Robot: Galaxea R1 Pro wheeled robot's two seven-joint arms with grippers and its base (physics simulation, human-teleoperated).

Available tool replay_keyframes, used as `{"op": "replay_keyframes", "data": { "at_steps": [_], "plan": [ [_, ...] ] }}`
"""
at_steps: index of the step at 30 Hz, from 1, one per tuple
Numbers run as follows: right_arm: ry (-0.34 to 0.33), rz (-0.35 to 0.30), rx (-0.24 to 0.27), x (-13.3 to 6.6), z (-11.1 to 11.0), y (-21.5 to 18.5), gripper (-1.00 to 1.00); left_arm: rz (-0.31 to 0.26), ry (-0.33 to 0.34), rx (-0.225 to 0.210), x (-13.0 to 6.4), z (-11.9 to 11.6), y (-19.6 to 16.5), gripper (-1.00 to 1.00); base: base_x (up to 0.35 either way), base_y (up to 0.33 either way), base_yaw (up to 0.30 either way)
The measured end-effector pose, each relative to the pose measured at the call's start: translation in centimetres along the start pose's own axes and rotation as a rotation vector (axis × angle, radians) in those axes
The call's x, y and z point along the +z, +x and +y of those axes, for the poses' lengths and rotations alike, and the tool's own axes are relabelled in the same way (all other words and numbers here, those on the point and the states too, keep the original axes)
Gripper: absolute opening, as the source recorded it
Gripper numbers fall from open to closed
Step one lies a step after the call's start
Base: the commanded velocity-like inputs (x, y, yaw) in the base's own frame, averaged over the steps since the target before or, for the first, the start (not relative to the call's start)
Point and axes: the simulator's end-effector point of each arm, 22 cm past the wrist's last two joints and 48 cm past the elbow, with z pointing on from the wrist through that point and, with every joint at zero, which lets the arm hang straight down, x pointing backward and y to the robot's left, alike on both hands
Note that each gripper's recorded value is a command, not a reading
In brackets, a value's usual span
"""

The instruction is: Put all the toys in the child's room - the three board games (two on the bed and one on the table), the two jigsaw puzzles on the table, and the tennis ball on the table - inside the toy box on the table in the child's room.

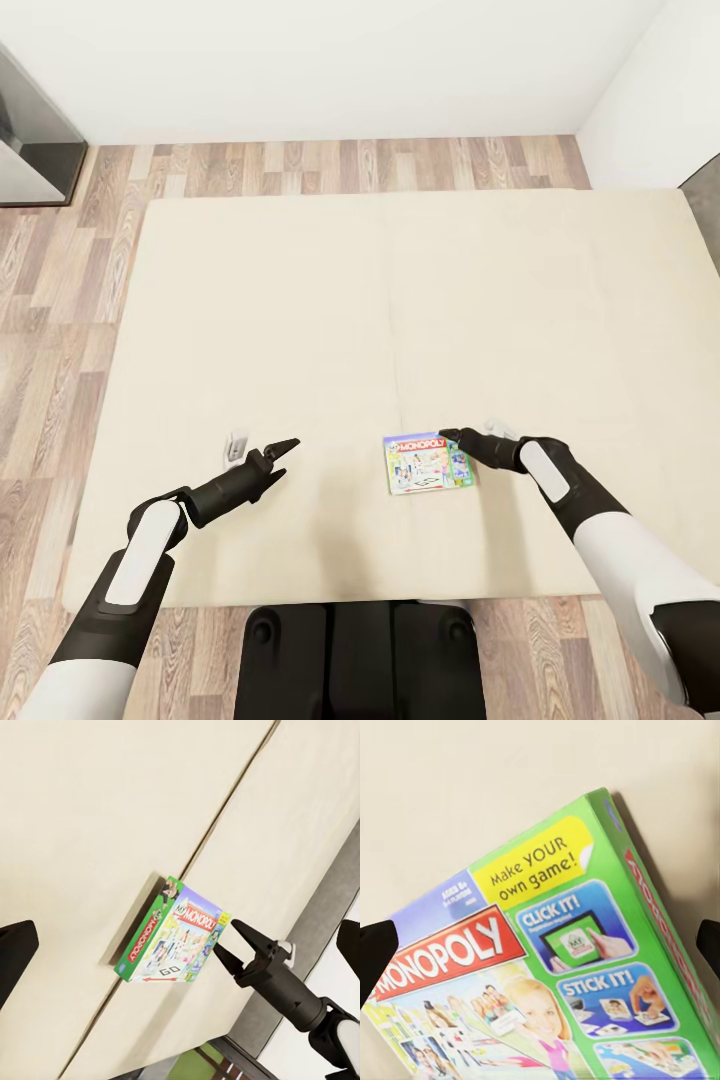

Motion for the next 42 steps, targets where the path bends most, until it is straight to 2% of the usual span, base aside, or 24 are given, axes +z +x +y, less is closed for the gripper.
{"op": "replay_keyframes", "data": {
  "at_steps": [6, 8, 11, 42],
  "plan": [
    [0.000, 0.004, -0.003, 0.0, -0.1, 0.5, 1.00, 0.000, 0.000, 0.000, 0.0, 0.0, 0.0, 1.00, 0.000, 0.000, 0.000],
    [0.014, 0.001, -0.010, -0.1, -0.5, 0.0, 1.00, -0.006, 0.021, 0.010, -0.3, -0.8, -0.9, 1.00, 0.000, 0.000, 0.000],
    [0.021, 0.008, -0.003, 0.0, -0.9, 0.3, 1.00, -0.008, 0.020, 0.014, -0.3, -0.9, -1.1, 1.00, 0.000, 0.000, 0.000],
    [0.021, 0.008, -0.003, 0.0, -0.9, 0.3, 1.00, -0.008, 0.020, 0.014, -0.3, -0.9, -1.1, 1.00, 0.000, 0.000, 0.000]
  ]
}}
